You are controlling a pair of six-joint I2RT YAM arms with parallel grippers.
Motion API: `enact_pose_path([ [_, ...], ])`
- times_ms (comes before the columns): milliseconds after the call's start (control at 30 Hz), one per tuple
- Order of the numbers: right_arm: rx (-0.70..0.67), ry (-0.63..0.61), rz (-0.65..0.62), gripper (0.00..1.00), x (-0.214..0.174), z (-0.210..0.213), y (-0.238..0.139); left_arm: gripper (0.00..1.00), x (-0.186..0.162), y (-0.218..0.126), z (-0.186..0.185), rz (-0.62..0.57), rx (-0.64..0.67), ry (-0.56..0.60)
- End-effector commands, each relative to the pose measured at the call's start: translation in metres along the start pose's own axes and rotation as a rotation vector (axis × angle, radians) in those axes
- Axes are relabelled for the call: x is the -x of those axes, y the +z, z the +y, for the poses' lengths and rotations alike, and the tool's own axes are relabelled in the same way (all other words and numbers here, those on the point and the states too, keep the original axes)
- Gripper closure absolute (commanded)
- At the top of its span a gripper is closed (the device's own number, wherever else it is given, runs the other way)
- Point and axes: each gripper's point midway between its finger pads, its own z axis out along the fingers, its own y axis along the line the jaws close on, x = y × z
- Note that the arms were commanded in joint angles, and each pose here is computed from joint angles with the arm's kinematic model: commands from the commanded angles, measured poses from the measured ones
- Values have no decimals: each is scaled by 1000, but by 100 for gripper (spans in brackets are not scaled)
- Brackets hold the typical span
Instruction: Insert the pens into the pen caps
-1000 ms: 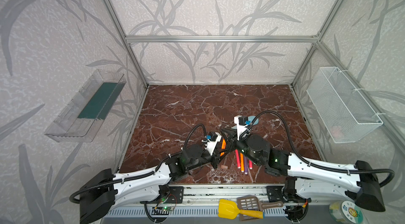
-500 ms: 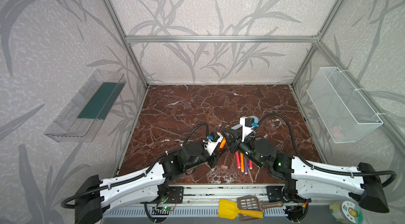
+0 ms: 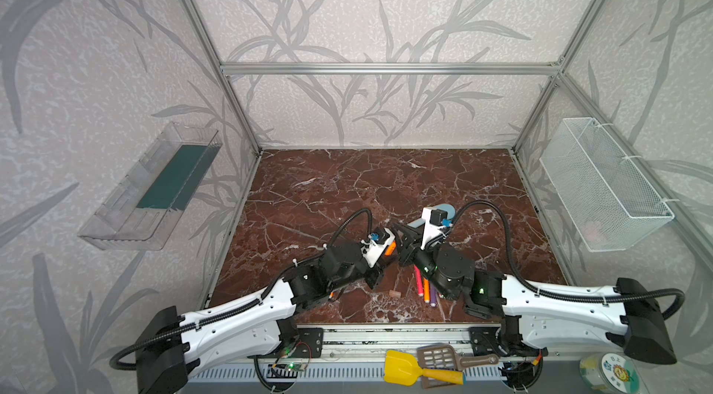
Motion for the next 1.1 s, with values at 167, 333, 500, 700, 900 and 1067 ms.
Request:
enact_pose_path([
  [167, 207, -192, 311, 100, -88, 11, -29, 100, 131, -59, 14, -460, -54, -155],
  [333, 107, -101, 369, 100, -103, 7, -28, 100, 126, -60, 32, -472, 59, -147],
  [500, -38, -96, 373, 100, -110, -2, -22, 100, 124, -64, 41, -490, 134, -128],
  [700, -18, -137, 308, 100, -98, 10, -17, 100, 115, -62, 31, -468, 92, -123],
  [900, -40, -183, 258, 87, -55, 10, -18, 100, 86, -45, -25, -372, -100, -57],
  [1067, -27, -210, 198, 71, -25, 12, -20, 100, 72, -40, -51, -356, -224, -73],
])
